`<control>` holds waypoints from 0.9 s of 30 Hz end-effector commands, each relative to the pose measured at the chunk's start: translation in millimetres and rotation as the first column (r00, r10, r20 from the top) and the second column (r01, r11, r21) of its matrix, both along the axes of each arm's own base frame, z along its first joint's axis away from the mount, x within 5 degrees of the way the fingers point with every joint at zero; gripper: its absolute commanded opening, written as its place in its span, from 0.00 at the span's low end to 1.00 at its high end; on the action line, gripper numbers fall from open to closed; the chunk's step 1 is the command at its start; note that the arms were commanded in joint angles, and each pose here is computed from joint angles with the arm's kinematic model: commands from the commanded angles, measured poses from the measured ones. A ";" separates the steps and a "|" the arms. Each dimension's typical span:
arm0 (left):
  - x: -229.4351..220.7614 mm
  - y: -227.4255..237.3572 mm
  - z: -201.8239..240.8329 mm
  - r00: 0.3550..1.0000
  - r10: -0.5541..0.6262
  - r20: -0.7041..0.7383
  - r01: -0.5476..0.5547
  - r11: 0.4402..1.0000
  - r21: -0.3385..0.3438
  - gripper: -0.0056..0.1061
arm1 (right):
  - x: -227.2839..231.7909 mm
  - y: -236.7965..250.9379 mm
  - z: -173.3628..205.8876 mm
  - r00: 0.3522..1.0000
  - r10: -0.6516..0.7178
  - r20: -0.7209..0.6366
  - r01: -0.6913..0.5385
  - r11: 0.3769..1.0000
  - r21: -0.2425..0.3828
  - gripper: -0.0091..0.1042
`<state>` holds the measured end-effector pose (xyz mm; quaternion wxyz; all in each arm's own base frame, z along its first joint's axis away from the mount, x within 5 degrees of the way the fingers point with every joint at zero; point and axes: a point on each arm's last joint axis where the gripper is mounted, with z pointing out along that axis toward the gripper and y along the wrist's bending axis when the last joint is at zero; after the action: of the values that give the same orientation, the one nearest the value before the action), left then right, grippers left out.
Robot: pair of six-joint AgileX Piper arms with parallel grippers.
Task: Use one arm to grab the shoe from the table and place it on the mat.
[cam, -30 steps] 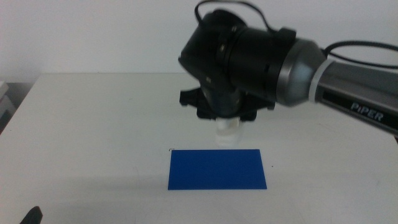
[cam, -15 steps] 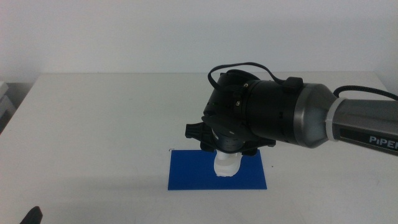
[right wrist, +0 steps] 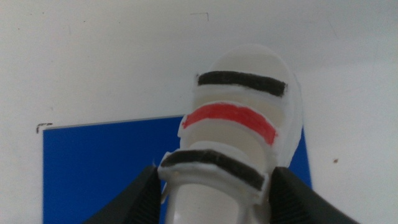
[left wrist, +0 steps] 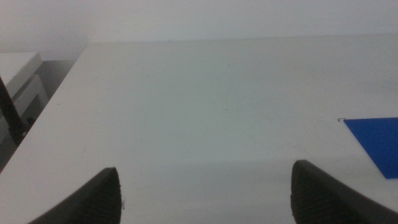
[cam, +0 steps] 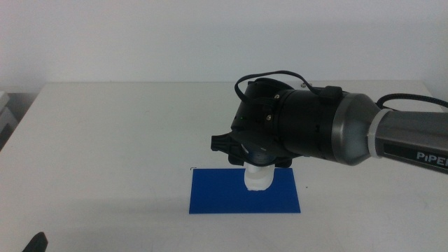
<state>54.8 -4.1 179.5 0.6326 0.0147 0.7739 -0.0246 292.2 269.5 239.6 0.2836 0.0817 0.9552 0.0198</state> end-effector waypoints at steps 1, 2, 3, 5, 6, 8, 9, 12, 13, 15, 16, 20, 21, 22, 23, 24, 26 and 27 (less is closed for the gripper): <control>0.5 0.2 5.6 0.996 0.004 0.086 -0.002 1.000 -0.016 0.89 | 3.4 -10.0 31.6 0.996 0.030 0.088 -0.032 0.999 0.011 0.05; 0.5 0.2 5.6 0.996 0.004 0.086 -0.002 1.000 -0.016 0.89 | 3.8 -10.1 31.8 0.994 0.061 0.092 -0.060 0.998 -0.013 0.05; 0.5 0.2 5.6 0.996 0.004 0.086 -0.002 1.000 -0.016 0.89 | 4.2 -10.1 32.1 0.990 0.100 0.097 -0.097 0.994 -0.043 0.05; 0.5 0.2 5.6 0.996 0.004 0.086 -0.002 1.000 -0.016 0.89 | 3.8 -9.2 32.3 0.976 0.196 0.091 -0.186 0.976 -0.110 0.05; 0.5 0.2 5.6 0.996 0.004 0.086 -0.002 1.000 -0.016 0.89 | 3.9 -8.8 32.4 0.964 0.251 0.086 -0.237 0.960 -0.147 0.05; 0.5 0.2 5.6 0.996 0.004 0.086 -0.002 1.000 -0.016 0.89 | 4.0 -7.5 32.5 0.932 0.354 0.072 -0.333 0.919 -0.210 0.05; 0.5 0.2 5.6 0.996 0.004 0.086 -0.002 1.000 -0.016 0.89 | 4.2 -6.7 32.5 0.910 0.411 0.061 -0.386 0.891 -0.240 0.05; 0.5 0.2 5.6 0.996 0.004 0.086 -0.002 1.000 -0.016 0.89 | 3.3 -4.4 31.9 0.833 0.554 0.016 -0.521 0.793 -0.317 0.05; 0.5 0.2 5.6 0.996 0.004 0.086 -0.002 1.000 -0.016 0.89 | 2.7 -3.2 31.5 0.801 0.599 -0.002 -0.564 0.754 -0.337 0.05; 0.5 0.2 5.6 0.996 0.004 0.086 -0.002 1.000 -0.016 0.89 | 1.3 -0.4 30.8 0.730 0.682 -0.034 -0.645 0.672 -0.365 0.05; 0.5 0.2 5.6 0.996 0.004 0.086 -0.002 1.000 -0.016 0.89 | 0.8 0.5 30.4 0.700 0.713 -0.048 -0.674 0.637 -0.374 0.05; 0.5 0.2 5.6 0.996 0.004 0.086 -0.002 1.000 -0.016 0.89 | -2.8 2.9 28.1 0.541 0.830 -0.137 -0.792 0.447 -0.416 0.05; 0.5 0.2 5.6 0.996 0.004 0.086 -0.002 1.000 -0.016 0.89 | -3.2 3.0 27.6 0.498 0.853 -0.158 -0.814 0.396 -0.424 0.05; 0.5 0.2 5.6 0.996 0.004 0.086 -0.002 1.000 -0.016 0.89 | -3.4 2.8 27.1 0.457 0.872 -0.178 -0.833 0.350 -0.428 0.05; 0.5 0.2 5.6 0.996 0.004 0.086 -0.002 1.000 -0.016 0.89 | -3.9 3.3 26.6 0.417 0.888 -0.192 -0.850 0.306 -0.429 0.05; 0.5 0.2 5.6 0.996 0.004 0.086 -0.002 1.000 -0.016 0.89 | -4.4 3.5 26.2 0.381 0.901 -0.207 -0.862 0.266 -0.431 0.05; 0.5 0.2 5.6 0.996 0.004 0.086 -0.002 1.000 -0.016 0.89 | -4.8 3.2 25.8 0.335 0.917 -0.218 -0.880 0.221 -0.420 0.05; 0.5 0.2 5.6 0.996 0.004 0.086 -0.002 1.000 -0.016 0.89 | -5.4 3.9 25.5 0.315 0.924 -0.217 -0.888 0.205 -0.412 0.05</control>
<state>54.8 -4.1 179.5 0.6326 0.0147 0.7739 -0.0246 286.8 277.0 234.2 0.2160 -0.5434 0.8096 -0.0519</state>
